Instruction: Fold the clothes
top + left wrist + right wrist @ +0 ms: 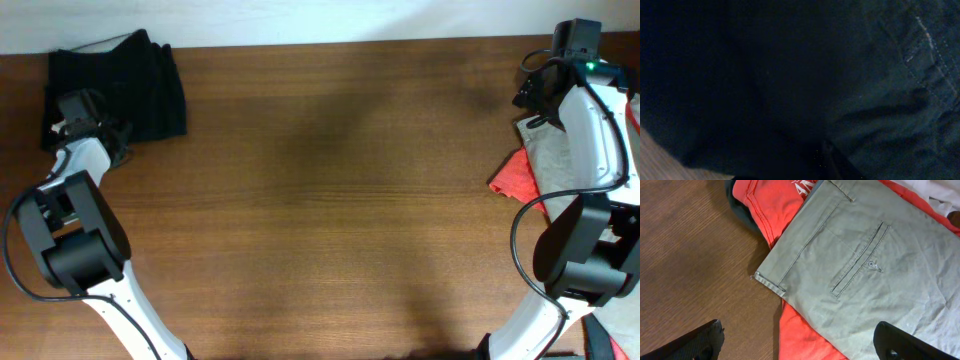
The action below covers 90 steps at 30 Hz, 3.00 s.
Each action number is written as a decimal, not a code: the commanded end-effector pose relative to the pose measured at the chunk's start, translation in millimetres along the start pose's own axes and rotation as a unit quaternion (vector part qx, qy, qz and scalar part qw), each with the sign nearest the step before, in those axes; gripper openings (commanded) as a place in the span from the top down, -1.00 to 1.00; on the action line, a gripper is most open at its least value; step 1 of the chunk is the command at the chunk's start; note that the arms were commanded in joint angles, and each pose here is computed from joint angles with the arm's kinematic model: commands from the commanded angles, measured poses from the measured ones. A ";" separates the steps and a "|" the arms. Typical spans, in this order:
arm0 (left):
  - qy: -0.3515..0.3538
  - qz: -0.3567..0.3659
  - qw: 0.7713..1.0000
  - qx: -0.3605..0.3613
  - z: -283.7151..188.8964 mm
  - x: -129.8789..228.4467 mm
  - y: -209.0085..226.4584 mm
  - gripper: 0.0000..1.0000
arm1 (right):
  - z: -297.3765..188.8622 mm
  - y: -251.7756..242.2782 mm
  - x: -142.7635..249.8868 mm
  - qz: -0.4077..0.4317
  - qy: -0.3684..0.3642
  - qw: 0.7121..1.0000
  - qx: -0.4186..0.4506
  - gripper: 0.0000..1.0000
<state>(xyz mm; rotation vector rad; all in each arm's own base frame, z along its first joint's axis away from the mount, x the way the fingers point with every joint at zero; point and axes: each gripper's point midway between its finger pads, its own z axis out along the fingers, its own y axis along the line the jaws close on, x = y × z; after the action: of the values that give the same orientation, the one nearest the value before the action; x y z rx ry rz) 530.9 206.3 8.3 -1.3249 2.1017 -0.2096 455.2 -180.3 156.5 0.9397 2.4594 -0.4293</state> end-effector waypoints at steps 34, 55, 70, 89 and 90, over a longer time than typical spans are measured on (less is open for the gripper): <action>-0.045 0.149 0.988 -0.010 53.5 -22.5 59.2 -0.18 | -4.4 -4.2 -5.2 0.006 -0.010 1.000 0.007 -0.97; 0.137 0.122 0.963 0.199 -276.3 14.4 -53.5 -0.53 | -4.4 -4.2 -5.2 0.006 -0.010 1.000 0.007 -0.97; 0.169 0.442 0.834 0.283 -419.0 174.3 -99.2 -0.85 | -6.8 25.8 6.3 0.020 0.026 0.996 -0.079 -0.98; 0.091 0.485 0.824 0.280 -403.0 235.9 -25.3 -0.98 | -268.7 13.5 131.7 -0.150 -0.117 0.921 -0.341 -0.97; 0.079 0.486 0.831 0.258 -394.8 229.2 -24.3 -0.98 | -273.1 3.4 144.3 -0.145 -0.172 0.910 -0.348 -0.97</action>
<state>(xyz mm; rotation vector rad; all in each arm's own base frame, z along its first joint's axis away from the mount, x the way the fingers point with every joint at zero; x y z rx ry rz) 240.0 -93.4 239.5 0.2127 2.3214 -0.5212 300.3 21.1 314.8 0.2185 2.2738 0.2575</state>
